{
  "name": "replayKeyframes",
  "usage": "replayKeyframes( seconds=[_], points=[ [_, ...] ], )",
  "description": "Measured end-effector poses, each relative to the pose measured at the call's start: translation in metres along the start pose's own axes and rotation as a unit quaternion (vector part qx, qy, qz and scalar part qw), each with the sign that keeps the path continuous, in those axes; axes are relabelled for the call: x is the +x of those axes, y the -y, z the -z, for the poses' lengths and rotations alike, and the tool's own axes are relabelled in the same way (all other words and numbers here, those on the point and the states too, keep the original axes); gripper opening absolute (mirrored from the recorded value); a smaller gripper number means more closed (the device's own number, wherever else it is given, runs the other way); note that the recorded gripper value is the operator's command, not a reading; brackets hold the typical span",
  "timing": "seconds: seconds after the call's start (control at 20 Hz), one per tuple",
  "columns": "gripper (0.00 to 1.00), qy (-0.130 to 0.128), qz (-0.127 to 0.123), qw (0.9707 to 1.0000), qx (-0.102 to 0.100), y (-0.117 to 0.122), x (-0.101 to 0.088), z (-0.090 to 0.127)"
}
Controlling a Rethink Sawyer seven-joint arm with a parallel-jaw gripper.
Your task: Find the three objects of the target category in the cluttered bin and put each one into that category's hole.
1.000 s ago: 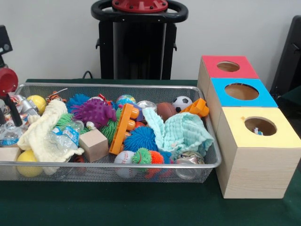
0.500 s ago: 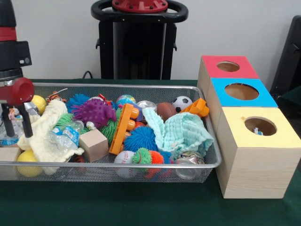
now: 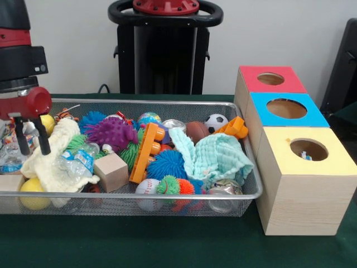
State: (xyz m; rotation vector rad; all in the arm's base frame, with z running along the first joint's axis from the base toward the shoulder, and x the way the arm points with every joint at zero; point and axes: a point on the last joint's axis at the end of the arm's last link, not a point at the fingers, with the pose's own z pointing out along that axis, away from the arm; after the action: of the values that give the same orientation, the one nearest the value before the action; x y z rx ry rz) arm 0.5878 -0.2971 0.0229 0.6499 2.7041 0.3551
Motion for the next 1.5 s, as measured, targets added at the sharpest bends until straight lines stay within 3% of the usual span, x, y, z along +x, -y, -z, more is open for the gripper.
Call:
replayKeyframes(
  seconds=[0.25,0.35,0.6,0.95,1.2,1.25,1.35,1.4,1.5],
  points=[
    [1.00,-0.018,-0.016,0.9997,0.006,0.010,0.001,0.026],
    [1.00,-0.026,-0.029,0.9992,0.010,0.020,-0.001,0.046],
    [1.00,-0.018,-0.054,0.9982,0.020,0.051,-0.003,0.085],
    [1.00,-0.017,-0.072,0.9969,0.027,0.085,0.017,0.106],
    [1.00,-0.020,-0.056,0.9976,0.035,0.091,0.041,0.108],
    [1.00,-0.016,-0.038,0.9984,0.037,0.087,0.051,0.106],
    [1.00,-0.013,-0.030,0.9987,0.038,0.086,0.055,0.104],
    [1.00,-0.004,-0.011,0.9992,0.039,0.081,0.064,0.100],
    [1.00,0.002,0.003,0.9993,0.038,0.076,0.072,0.097]
  ],
)
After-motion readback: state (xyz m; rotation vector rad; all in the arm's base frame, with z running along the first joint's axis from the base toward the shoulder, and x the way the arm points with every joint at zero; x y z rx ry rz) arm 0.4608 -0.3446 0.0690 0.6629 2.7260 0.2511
